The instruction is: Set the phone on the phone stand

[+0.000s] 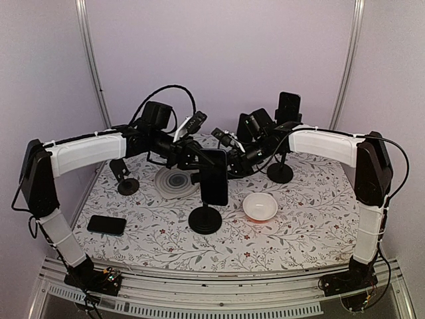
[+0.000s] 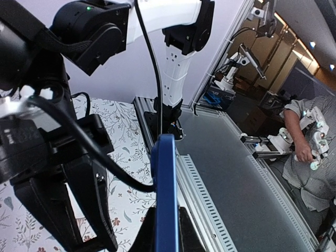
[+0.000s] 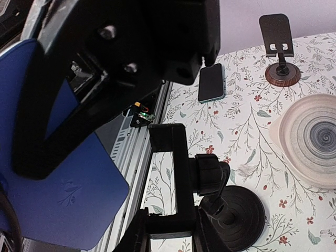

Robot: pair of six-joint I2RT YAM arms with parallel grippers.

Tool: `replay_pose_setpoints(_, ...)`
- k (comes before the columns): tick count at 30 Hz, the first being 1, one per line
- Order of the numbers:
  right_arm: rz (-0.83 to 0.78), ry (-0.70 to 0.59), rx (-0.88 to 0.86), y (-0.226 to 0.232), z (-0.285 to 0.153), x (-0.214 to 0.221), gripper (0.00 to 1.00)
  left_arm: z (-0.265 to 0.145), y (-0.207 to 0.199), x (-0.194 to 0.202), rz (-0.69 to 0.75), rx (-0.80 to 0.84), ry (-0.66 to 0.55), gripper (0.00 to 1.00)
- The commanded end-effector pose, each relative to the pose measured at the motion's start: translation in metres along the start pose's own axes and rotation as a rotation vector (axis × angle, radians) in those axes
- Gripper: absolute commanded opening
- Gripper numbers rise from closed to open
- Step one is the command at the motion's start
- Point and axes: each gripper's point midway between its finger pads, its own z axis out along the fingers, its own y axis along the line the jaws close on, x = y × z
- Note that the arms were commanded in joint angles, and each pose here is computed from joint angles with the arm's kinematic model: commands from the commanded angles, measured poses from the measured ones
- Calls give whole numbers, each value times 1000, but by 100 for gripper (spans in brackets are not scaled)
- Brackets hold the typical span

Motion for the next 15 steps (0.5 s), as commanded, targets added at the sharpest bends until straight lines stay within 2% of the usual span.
replay_pose_setpoints(1, -38, -24, -35, 4, 0, -5, 0, -13, 5, -1, 46, 18, -32, 0)
replay_pose_setpoints(9, -31, -26, -37, 3, 0, -6, 0, -24, 8, 8, 16, 3, -40, 0)
replay_pose_setpoints(15, -23, -30, -41, 4, 0, -8, 0, -34, 7, 28, -69, -55, -17, 0)
